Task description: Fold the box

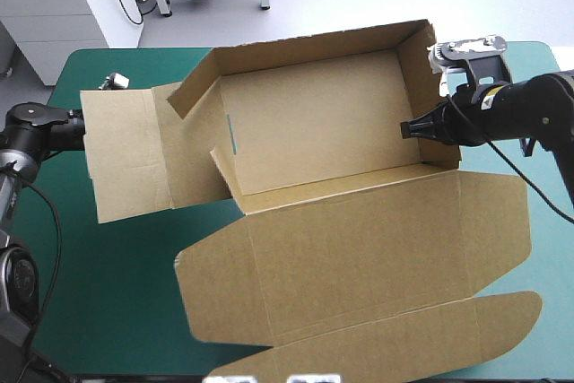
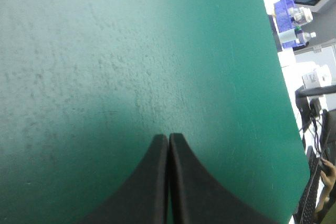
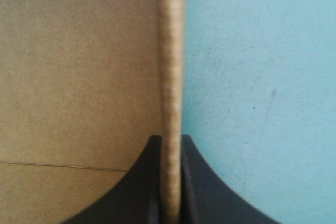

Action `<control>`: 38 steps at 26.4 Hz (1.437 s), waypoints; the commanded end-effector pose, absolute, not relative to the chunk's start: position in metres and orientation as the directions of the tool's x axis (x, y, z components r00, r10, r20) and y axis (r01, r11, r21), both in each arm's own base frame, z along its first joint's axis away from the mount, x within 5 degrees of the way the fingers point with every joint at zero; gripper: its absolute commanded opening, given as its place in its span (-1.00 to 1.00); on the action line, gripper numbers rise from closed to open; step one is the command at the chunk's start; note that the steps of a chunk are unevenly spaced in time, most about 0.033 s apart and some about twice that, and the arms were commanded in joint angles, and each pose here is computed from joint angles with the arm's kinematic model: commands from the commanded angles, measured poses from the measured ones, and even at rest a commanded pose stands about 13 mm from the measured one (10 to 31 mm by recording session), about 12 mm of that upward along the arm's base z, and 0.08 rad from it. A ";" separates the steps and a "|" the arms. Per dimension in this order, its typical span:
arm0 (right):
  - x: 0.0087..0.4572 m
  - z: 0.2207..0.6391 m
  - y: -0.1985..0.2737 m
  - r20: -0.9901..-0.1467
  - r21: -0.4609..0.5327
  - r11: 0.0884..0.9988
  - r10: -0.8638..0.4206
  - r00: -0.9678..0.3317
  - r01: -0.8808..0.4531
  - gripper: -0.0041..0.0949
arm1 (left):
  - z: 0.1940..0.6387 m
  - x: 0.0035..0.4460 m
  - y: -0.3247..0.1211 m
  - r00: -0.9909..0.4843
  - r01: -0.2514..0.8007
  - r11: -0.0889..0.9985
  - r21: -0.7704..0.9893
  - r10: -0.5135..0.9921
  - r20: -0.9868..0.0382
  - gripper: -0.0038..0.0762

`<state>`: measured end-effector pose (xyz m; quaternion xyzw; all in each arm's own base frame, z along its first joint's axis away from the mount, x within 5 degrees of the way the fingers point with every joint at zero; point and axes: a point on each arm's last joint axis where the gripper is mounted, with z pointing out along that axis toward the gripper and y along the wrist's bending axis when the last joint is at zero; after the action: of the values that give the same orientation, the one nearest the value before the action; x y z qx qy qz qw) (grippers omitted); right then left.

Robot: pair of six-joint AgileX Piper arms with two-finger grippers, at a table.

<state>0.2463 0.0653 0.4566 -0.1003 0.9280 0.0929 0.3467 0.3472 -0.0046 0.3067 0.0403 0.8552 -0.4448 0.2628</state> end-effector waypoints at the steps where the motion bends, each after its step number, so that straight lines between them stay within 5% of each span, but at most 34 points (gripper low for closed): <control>1: 0.255 0.465 0.062 -0.722 0.082 0.971 -0.096 -0.685 -0.223 -0.95 | 0.346 0.328 -0.026 -0.820 0.434 0.509 -0.744 -0.119 -0.560 -0.93; 12: 0.287 0.441 0.065 -0.677 0.050 0.982 -0.102 -0.729 -0.184 -0.95 | 0.389 0.296 -0.062 -0.754 0.569 0.412 -0.712 -0.085 -0.651 -0.92; 26: 0.291 0.441 0.065 -0.690 0.047 0.983 -0.098 -0.718 -0.180 -0.95 | 0.389 0.294 -0.076 -0.768 0.560 0.401 -0.725 -0.078 -0.636 -0.86; 29: 0.291 0.440 0.065 -0.686 0.047 0.983 -0.099 -0.721 -0.179 -0.95 | 0.389 0.295 -0.076 -0.767 0.560 0.401 -0.725 -0.081 -0.637 -0.48; 32: 0.291 0.440 0.065 -0.683 0.047 0.983 -0.099 -0.723 -0.179 -0.95 | 0.391 0.294 -0.076 -0.799 0.515 0.374 -0.771 -0.118 -0.590 0.48; 34: 0.291 0.440 0.065 -0.681 0.047 0.983 -0.100 -0.725 -0.179 -0.95 | 0.395 0.293 -0.077 -0.813 0.503 0.324 -0.801 -0.139 -0.566 0.85; 38: 0.291 0.440 0.065 -0.680 0.047 0.983 -0.100 -0.727 -0.179 -0.95 | 0.397 0.293 -0.078 -0.817 0.498 0.304 -0.812 -0.151 -0.557 0.84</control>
<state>0.2983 0.0681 0.4176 -0.0842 0.9459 0.0423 0.3104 0.3090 -0.0725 0.3702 0.0907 0.7949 -0.5312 0.2787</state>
